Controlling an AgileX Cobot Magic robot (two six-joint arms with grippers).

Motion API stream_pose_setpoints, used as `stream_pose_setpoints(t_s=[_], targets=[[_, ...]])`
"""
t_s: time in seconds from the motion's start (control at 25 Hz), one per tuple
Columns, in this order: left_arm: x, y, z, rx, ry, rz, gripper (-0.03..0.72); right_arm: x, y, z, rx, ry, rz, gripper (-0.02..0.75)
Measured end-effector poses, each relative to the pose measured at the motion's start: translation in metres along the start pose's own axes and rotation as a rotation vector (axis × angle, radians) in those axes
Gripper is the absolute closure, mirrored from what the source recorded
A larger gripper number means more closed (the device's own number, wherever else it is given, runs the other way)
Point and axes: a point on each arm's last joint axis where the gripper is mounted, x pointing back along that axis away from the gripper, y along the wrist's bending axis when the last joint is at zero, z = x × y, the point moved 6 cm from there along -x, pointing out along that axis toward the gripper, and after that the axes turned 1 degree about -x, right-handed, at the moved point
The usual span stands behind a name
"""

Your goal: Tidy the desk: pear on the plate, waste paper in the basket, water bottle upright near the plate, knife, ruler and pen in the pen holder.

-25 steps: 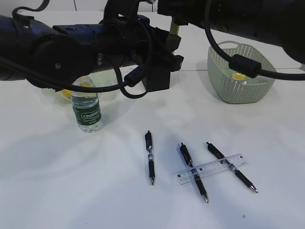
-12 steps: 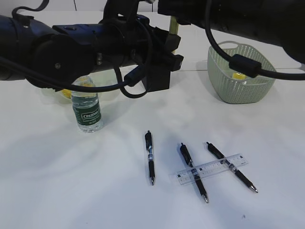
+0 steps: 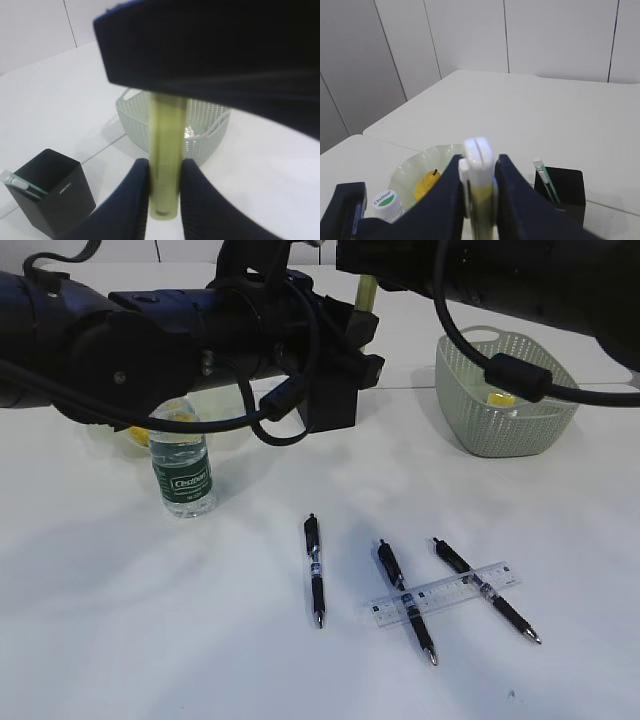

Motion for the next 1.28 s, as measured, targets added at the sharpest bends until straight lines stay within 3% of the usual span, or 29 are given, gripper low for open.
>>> stream_pose_setpoints(t_s=[1.28], targets=[[0.0001,0.0,-0.0011,0.0,-0.01,0.0,0.558,0.0,-0.0018,-0.0006,0.004,-0.003,0.004,0.63]])
